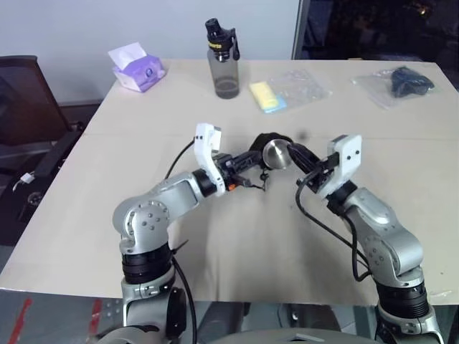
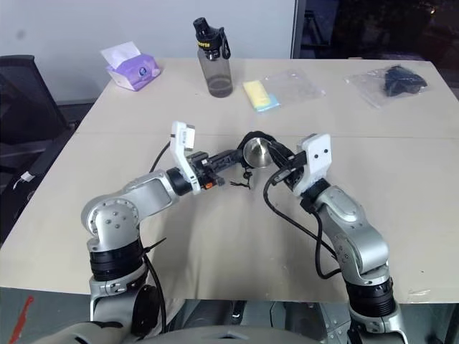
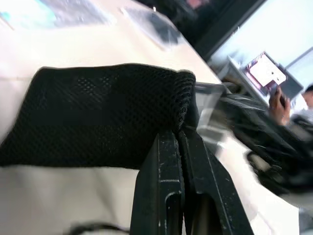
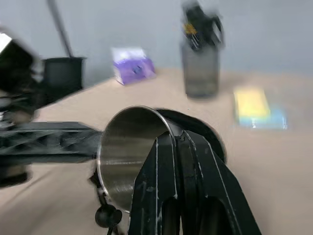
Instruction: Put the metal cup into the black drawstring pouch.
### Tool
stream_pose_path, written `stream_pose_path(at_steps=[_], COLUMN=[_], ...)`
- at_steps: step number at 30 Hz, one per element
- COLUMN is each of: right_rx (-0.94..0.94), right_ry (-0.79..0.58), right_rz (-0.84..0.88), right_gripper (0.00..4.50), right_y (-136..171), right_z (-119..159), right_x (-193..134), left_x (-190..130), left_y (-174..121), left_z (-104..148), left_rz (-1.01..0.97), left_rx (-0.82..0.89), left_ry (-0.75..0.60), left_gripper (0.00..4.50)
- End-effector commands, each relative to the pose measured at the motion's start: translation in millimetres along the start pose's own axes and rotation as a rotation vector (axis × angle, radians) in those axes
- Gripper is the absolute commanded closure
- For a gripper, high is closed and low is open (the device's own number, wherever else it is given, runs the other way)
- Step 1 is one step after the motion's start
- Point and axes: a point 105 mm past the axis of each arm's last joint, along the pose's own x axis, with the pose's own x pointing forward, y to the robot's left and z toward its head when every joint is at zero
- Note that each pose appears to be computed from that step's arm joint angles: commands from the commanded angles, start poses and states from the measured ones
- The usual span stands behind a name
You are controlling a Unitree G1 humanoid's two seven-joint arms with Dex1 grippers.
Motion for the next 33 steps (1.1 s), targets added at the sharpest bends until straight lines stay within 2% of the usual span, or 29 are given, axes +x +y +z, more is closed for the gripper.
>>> stream_pose_path(at_steps=[1, 5, 8, 11, 12, 13, 14, 18, 21, 26, 28, 30, 33], right_rx=[-0.011, -0.072, 0.006, 0.182, 0.238, 0.272, 0.285, 0.185, 0.078, 0.072, 0.028, -0.11, -0.182], right_ry=[0.046, 0.079, 0.046, -0.013, -0.025, -0.043, -0.059, -0.103, -0.095, -0.205, -0.092, 0.06, 0.101], right_rz=[-0.022, -0.071, -0.109, -0.108, -0.107, -0.105, -0.101, 0.016, 0.087, 0.137, 0.154, 0.147, 0.092], right_gripper=[4.39, 4.39, 4.39, 4.39, 3.85, 3.6, 3.09, 1.21, 1.21, 1.21, 1.21, 1.21, 1.21], right_y=[-5.0, -13.8, -14.1, -5.8, -4.5, -4.4, -4.9, -2.2, -7.7, -18.6, -18.2, -19.7, -24.2], right_z=[-8.1, -18.7, -13.8, -3.6, -1.1, 2.8, 7.0, 21.8, 18.2, 27.3, -2.8, -38.6, -55.0], right_x=[6.9, 16.1, 25.2, 32.5, 32.3, 30.5, 28.7, 4.9, -21.2, -53.8, -52.3, -42.9, -19.3], left_x=[2.3, 1.6, 1.1, 2.2, 2.1, 1.6, 1.6, 5.1, 7.0, 11.8, 16.0, 19.5, 22.5], left_y=[-28.0, -33.8, -37.0, -36.9, -36.1, -33.8, -30.9, 2.7, 21.8, 28.8, 28.1, 27.0, 26.2], left_z=[10.0, 11.9, 12.6, 12.4, 12.4, 12.9, 13.9, 29.0, 37.5, 39.6, 40.0, 39.2, 38.0], left_rz=[-0.112, -0.139, -0.152, -0.148, -0.143, -0.132, -0.119, 0.068, 0.16, 0.184, 0.175, 0.168, 0.165], left_rx=[0.055, 0.057, 0.06, 0.056, 0.054, 0.049, 0.045, 0.059, 0.047, 0.033, 0.011, 0.004, 0.001], left_ry=[-0.039, -0.048, -0.05, -0.052, -0.053, -0.058, -0.062, -0.135, -0.187, -0.209, -0.223, -0.226, -0.225], left_gripper=[4.5, 4.5, 4.5, 4.5, 4.5, 4.5, 4.5, 4.5, 4.5, 4.5, 4.5, 4.5, 4.5])
